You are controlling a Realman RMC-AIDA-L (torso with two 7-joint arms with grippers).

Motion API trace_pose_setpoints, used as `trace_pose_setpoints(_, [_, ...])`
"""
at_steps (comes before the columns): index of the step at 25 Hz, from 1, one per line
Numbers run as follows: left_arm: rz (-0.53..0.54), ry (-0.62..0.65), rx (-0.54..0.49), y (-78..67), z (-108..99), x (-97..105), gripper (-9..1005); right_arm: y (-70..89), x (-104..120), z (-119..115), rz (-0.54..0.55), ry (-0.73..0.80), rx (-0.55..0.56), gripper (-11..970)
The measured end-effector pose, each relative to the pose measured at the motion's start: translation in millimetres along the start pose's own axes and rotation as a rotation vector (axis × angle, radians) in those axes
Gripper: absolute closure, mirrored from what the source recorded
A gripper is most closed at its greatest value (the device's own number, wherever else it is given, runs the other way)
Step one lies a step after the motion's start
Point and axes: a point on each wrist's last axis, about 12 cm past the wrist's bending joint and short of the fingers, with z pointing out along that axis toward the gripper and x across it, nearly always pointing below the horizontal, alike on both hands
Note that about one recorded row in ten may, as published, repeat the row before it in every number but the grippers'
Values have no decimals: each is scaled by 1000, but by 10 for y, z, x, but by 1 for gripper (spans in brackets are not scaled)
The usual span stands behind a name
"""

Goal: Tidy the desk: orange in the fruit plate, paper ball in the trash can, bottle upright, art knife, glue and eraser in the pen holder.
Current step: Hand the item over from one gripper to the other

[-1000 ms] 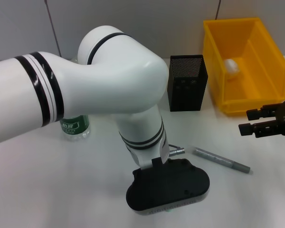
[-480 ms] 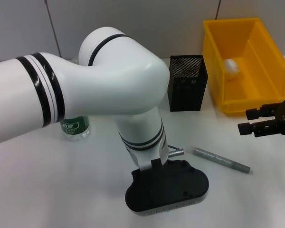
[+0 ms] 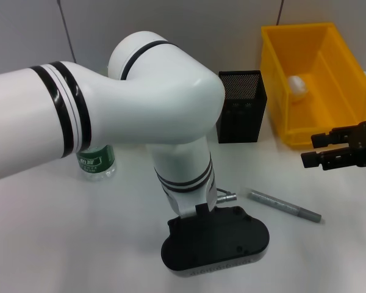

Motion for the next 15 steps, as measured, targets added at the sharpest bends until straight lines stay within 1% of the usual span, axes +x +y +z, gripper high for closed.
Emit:
trace_pose_setpoints(4, [-5,-3,2,-11,11,6,729,-1,-5,3,-1,0,0,184])
trace_pose_setpoints(15, [1,-3,-1,-7,10,3,776,0,0,7,1,1,-1,184])
